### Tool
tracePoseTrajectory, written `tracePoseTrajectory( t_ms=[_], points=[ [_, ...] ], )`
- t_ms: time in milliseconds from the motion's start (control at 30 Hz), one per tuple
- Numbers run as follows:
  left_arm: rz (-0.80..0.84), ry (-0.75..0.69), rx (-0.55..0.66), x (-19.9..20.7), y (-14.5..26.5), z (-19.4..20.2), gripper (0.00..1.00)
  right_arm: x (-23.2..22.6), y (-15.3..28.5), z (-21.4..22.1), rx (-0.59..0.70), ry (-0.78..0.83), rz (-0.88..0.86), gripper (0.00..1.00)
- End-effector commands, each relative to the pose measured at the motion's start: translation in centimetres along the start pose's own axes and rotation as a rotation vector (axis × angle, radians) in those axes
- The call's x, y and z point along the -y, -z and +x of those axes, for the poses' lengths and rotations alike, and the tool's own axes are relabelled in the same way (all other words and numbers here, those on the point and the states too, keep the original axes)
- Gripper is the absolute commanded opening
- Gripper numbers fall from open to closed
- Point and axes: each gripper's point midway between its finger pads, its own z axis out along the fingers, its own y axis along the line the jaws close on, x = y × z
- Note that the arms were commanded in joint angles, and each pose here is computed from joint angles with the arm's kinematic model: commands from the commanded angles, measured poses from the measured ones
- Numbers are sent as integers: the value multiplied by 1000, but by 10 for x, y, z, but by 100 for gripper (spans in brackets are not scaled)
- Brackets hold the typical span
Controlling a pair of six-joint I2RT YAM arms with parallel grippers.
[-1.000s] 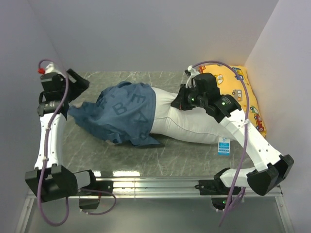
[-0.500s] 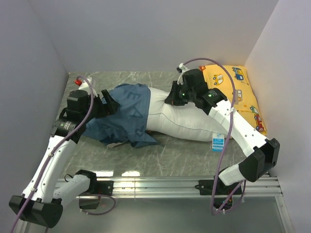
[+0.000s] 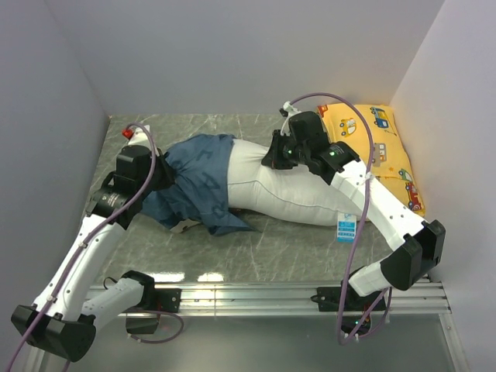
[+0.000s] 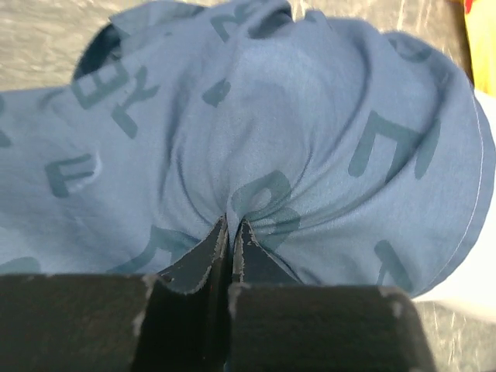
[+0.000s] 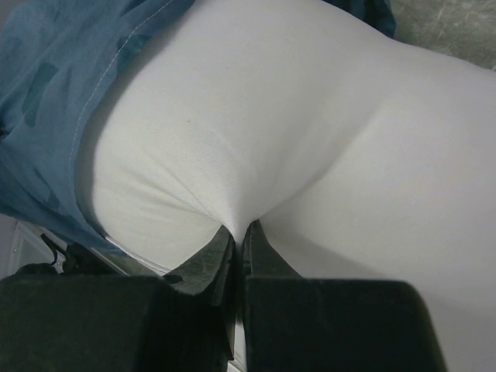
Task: Remove the pillowcase from the pillow
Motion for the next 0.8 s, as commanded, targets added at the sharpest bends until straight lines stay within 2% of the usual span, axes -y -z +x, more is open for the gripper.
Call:
tracePoseTrajectory(
  t_ms=[0, 167, 333, 367, 633, 767],
  points=[
    [-159, 17, 147, -25, 18, -43, 2, -6, 40, -70, 280, 21, 25, 0],
    [-263, 102, 234, -54, 25, -77, 1, 5, 47, -69, 298, 25, 68, 0],
    [-295, 178, 297, -83, 31, -99, 1, 15, 51, -69, 305, 19, 90, 0],
    [-337, 207, 319, -101, 33, -105, 0, 14, 53, -69, 312, 17, 86, 0],
    [-426, 319, 388, -151, 45, -122, 1, 26, 66, -78, 346, -4, 99, 0],
    [-443, 377, 378, -170, 44, -121, 1, 25, 70, -78, 342, -11, 64, 0]
  ],
)
